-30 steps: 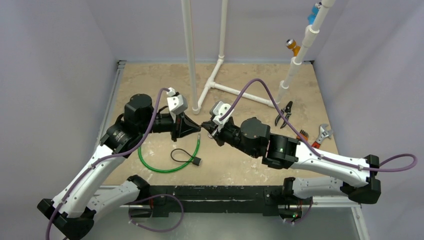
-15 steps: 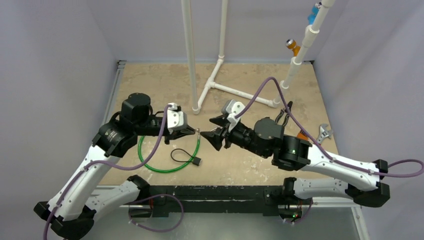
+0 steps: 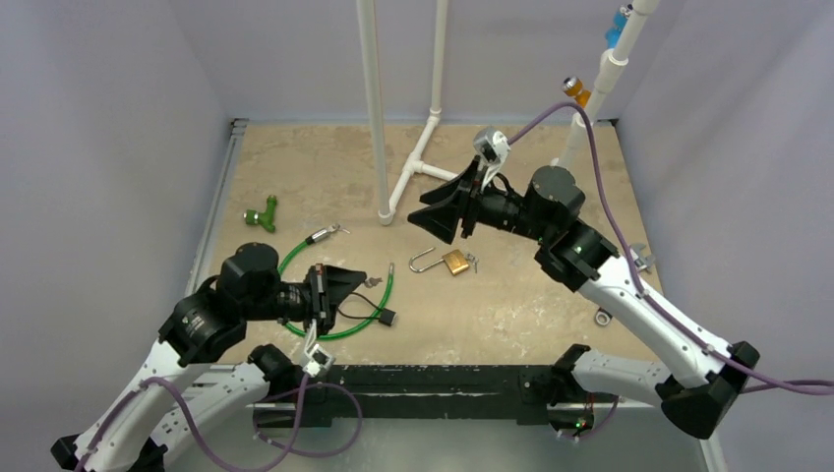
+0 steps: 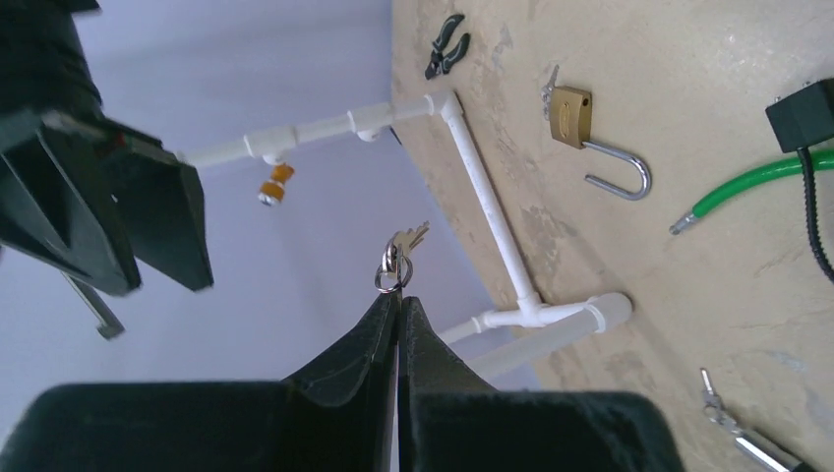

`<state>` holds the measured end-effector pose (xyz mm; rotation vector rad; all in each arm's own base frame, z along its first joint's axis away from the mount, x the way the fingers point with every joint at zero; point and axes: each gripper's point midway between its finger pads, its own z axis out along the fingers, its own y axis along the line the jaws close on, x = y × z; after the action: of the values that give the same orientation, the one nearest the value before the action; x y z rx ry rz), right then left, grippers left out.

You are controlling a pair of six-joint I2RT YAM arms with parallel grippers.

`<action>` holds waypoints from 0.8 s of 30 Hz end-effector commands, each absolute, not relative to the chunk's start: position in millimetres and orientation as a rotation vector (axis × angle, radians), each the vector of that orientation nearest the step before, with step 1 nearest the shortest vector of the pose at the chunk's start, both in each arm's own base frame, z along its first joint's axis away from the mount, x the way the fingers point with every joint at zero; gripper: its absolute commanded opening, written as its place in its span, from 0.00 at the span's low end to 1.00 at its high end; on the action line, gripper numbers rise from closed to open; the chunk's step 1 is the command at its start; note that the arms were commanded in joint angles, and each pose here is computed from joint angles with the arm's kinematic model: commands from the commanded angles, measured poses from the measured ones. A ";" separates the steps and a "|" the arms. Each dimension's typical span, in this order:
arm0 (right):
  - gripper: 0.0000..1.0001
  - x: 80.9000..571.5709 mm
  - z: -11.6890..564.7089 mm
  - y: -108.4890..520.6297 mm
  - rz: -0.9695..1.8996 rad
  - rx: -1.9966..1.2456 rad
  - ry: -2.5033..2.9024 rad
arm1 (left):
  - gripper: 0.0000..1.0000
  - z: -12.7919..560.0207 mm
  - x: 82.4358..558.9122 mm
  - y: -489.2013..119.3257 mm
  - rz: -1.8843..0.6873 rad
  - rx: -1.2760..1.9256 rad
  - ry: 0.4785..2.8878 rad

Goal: Unlock with the key
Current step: Pick up the key from the center of the board.

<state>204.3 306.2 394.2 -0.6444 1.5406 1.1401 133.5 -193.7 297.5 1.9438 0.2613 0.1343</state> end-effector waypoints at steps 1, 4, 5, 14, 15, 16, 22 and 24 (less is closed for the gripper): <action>0.57 175.6 419.5 310.0 1.587 -0.794 1.403 | 0.00 339.4 95.8 -217.1 0.501 1.864 -0.632; 0.58 180.7 407.9 303.1 1.736 -0.787 1.403 | 0.00 320.6 86.7 -215.4 0.390 1.943 -0.669; 0.58 179.6 403.1 302.4 1.751 -0.787 1.399 | 0.00 314.9 91.4 -216.6 0.397 1.958 -0.663; 0.53 177.9 359.2 302.8 1.780 -0.757 1.514 | 0.00 316.1 116.7 -254.0 0.512 1.969 -0.767; 0.53 176.0 355.6 302.6 1.807 -0.743 1.521 | 0.00 321.4 126.4 -260.1 0.581 1.939 -0.767; 0.53 173.5 356.0 302.9 1.836 -0.741 1.509 | 0.00 325.3 134.9 -263.7 0.631 1.927 -0.760; 0.51 173.7 352.6 312.1 1.919 -0.762 1.529 | 0.00 348.7 162.3 -271.6 0.821 1.871 -0.723; 0.51 174.4 353.5 313.9 1.925 -0.773 1.532 | 0.00 351.6 165.1 -271.9 0.844 1.862 -0.716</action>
<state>184.6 313.1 333.1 -0.6965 1.6093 1.8785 165.3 -255.4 298.7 2.0387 -0.0712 0.2883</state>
